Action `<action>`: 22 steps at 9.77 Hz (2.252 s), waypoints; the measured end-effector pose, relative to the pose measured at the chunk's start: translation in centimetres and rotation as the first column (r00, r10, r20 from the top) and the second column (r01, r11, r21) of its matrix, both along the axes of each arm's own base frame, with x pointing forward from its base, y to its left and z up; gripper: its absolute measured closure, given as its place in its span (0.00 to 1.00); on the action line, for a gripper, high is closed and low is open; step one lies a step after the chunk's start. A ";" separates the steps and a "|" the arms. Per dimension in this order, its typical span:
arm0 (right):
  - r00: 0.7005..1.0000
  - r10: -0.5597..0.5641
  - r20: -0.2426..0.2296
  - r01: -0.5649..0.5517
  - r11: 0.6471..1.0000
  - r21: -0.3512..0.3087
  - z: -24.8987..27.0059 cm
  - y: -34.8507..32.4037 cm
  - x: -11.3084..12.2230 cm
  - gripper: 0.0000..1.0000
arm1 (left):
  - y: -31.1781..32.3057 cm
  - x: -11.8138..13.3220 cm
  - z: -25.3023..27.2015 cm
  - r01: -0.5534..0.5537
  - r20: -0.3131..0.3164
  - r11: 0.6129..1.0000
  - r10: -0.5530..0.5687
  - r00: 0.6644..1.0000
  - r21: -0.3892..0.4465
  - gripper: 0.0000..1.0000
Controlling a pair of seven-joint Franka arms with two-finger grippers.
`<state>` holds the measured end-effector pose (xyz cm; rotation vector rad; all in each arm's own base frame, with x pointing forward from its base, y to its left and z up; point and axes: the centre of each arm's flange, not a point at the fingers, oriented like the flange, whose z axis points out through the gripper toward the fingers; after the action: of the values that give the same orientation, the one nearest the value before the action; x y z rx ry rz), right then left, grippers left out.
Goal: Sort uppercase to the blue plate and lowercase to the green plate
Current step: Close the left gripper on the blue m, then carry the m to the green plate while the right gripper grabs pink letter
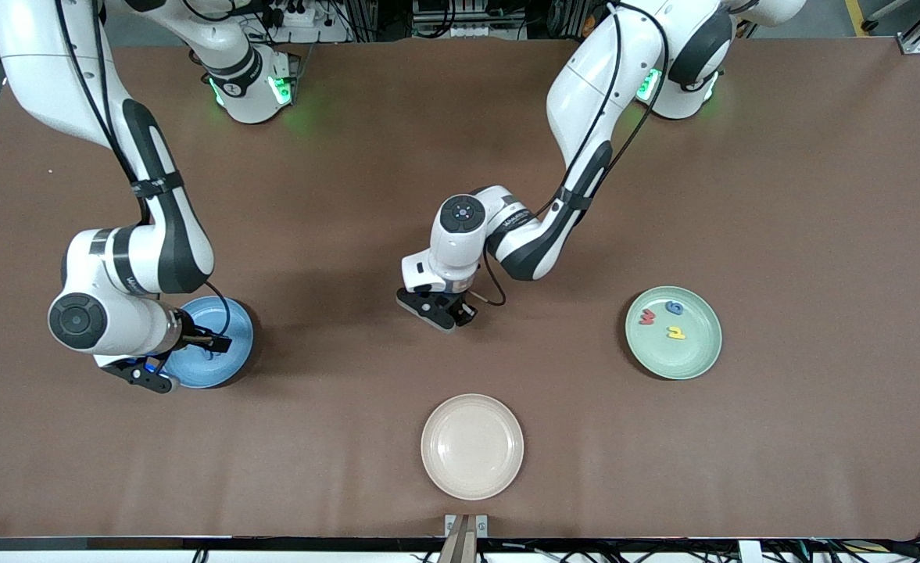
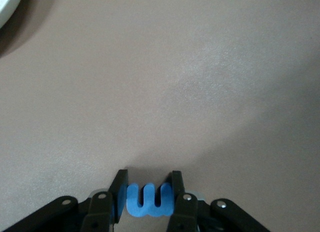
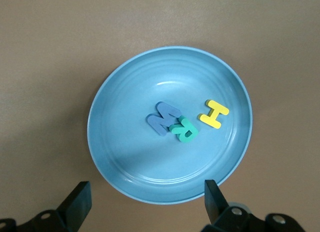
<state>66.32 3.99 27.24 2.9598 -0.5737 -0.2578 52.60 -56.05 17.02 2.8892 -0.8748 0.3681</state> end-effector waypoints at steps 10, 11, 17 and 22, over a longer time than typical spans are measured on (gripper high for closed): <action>1.000 0.001 0.000 -0.001 1.000 -0.005 -0.1 2.6 -0.3 0.00 | 2.8 1.8 3.0 -0.026 -0.122 0.994 0.040 0.992 0.109 0.60; 1.000 0.002 0.001 -0.002 1.000 -0.006 -0.1 3.6 -0.4 0.00 | 4.1 2.8 4.3 -0.039 -0.131 0.992 0.055 0.990 0.120 0.60; 0.972 0.233 0.030 -0.235 0.964 0.125 1.4 24.8 -5.6 0.00 | 21.5 7.8 9.1 -0.002 -0.199 0.981 0.041 0.979 0.194 0.60; 0.870 0.481 0.104 -0.492 0.854 0.167 0.4 39.8 -14.3 0.00 | 35.6 8.2 4.6 0.060 -0.200 0.975 -0.017 0.980 0.213 0.60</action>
<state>52.06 43.75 27.61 3.1694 0.2261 -0.1800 60.80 -20.41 21.58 3.0301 -0.9915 -0.0222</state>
